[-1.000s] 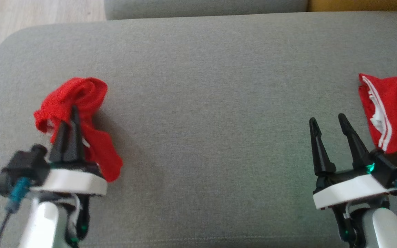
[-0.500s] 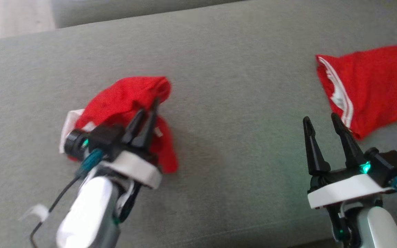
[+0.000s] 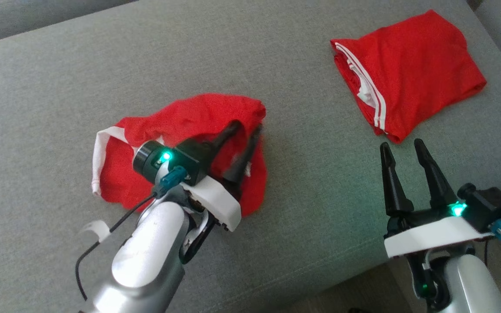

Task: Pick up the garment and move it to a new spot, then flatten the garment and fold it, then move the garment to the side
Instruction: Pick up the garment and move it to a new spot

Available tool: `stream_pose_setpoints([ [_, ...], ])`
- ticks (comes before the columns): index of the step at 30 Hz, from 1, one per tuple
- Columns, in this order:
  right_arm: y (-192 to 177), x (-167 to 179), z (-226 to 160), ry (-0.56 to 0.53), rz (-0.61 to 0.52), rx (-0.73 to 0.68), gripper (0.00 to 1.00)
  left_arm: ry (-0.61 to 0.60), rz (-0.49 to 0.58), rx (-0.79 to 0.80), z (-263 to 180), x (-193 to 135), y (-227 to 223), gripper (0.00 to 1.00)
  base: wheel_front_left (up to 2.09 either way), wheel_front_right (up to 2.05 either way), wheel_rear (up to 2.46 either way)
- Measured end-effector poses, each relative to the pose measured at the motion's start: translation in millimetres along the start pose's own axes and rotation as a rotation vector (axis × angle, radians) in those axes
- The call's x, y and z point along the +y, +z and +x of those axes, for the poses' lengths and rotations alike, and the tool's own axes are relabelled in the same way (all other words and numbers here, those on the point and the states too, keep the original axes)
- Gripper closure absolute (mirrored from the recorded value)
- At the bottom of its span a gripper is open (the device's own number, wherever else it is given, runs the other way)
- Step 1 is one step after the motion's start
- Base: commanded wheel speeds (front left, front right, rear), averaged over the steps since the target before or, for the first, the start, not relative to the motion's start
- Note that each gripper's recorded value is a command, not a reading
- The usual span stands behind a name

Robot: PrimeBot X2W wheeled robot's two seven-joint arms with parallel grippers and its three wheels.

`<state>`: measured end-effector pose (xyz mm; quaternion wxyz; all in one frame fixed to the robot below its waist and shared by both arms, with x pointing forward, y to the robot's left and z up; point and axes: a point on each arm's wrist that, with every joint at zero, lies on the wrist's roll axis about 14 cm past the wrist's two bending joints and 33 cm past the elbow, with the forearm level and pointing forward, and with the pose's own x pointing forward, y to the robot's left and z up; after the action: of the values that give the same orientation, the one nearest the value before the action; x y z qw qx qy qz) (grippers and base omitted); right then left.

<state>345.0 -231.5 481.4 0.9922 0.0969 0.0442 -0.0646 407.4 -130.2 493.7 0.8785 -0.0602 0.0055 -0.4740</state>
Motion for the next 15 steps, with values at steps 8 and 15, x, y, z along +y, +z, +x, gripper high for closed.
stream_pose_setpoints([
  [8, -2.6, 0.1, 1.7, 0.002, 0.005, -0.002, 0.00, 0.041, -0.001, -0.002, -6.8, 7.1, -4.2, 0.00, 0.00, 0.00, 0.00],
  [15, 0.4, 18.6, 12.8, 0.065, -0.008, -0.013, 0.00, 0.342, 0.002, -0.058, -50.3, 76.2, 13.4, 0.00, 0.00, 0.00, 0.00],
])
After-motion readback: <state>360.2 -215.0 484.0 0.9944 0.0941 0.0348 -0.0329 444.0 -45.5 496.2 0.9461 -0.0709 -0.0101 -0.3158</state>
